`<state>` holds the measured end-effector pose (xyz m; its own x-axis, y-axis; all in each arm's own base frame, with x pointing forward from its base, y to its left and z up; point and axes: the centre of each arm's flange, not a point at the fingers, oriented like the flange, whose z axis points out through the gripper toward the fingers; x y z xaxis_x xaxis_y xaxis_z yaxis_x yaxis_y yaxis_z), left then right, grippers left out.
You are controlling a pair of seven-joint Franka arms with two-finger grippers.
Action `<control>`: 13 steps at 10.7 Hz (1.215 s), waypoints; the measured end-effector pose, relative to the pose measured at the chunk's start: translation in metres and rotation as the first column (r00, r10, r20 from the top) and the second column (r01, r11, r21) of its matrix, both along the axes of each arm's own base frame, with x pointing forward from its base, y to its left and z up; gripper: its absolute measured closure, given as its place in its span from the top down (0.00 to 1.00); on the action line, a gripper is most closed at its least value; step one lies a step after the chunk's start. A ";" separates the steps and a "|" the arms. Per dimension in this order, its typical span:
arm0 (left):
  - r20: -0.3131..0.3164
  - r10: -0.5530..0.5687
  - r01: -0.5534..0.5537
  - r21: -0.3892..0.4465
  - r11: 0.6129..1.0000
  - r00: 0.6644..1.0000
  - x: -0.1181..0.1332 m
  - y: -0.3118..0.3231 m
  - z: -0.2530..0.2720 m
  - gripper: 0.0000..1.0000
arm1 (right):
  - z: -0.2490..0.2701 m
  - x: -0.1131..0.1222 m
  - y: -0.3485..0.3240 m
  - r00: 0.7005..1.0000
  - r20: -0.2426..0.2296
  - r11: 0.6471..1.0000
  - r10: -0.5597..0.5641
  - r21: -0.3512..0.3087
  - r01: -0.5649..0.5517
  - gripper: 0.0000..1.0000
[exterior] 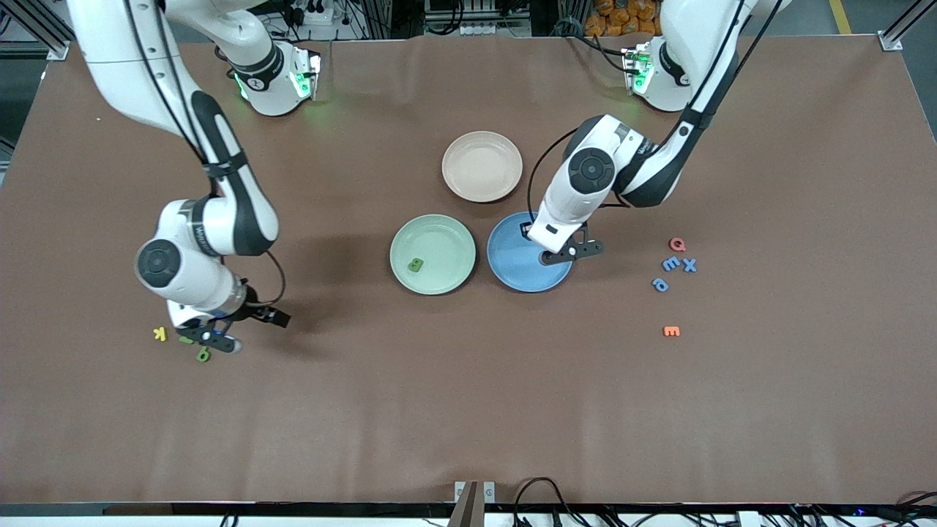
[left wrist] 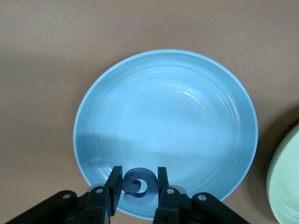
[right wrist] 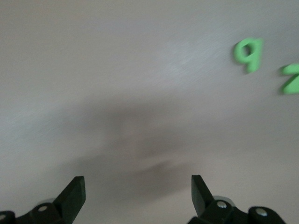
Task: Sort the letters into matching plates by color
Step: 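Release the G onto the blue plate while the right gripper returns, then grasp the green q with the right gripper while the left gripper returns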
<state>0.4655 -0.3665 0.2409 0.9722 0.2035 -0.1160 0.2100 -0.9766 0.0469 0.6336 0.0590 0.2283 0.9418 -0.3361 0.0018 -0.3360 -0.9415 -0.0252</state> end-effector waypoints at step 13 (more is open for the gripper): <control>0.045 0.002 -0.003 0.025 1.000 0.999 0.006 -0.002 -0.013 1.00 | -0.024 0.032 -0.119 1.000 0.015 1.000 0.010 -0.010 -0.010 1.00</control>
